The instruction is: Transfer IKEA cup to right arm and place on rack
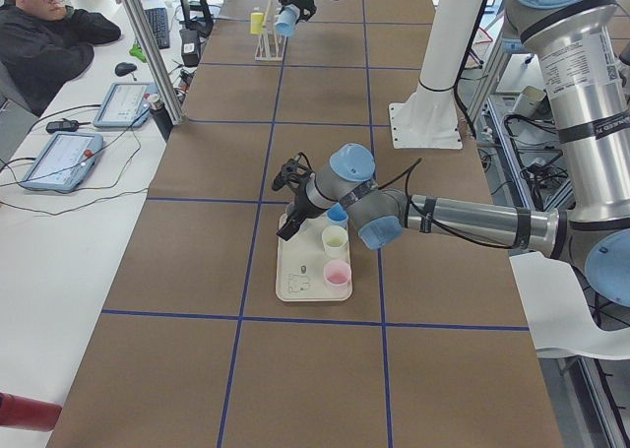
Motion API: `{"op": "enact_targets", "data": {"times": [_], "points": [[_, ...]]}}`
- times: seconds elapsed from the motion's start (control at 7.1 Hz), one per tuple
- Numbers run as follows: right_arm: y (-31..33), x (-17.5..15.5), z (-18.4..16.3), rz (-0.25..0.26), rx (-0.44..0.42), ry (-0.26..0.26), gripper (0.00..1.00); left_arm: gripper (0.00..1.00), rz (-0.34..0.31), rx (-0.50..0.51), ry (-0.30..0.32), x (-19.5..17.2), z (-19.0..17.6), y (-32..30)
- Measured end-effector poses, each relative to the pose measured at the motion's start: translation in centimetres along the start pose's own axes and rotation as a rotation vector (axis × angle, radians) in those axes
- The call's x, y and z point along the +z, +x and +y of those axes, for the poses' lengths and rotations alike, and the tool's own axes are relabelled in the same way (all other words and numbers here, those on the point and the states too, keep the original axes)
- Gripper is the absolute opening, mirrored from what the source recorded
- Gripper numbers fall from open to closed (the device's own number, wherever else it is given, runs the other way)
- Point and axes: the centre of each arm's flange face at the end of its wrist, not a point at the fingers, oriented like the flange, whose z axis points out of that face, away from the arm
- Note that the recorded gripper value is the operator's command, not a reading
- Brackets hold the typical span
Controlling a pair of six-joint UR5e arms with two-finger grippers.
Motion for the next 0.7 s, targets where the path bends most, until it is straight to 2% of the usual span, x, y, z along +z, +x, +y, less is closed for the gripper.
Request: {"op": "enact_targets", "data": {"times": [0.42, 0.56, 0.7], "points": [[4.5, 4.6, 8.6, -0.002, -0.315, -0.268, 0.00, 1.00, 0.013, -0.007, 0.000, -0.1, 0.0, 0.2], [6.4, 6.4, 11.3, -0.013, -0.387, -0.335, 0.00, 1.00, 0.014, -0.008, 0.000, -0.2, -0.1, 0.3], [8.7, 8.7, 13.9, -0.013, -0.448, -0.372, 0.00, 1.00, 0.015, -0.008, 0.001, -0.2, -0.1, 0.3]]}}
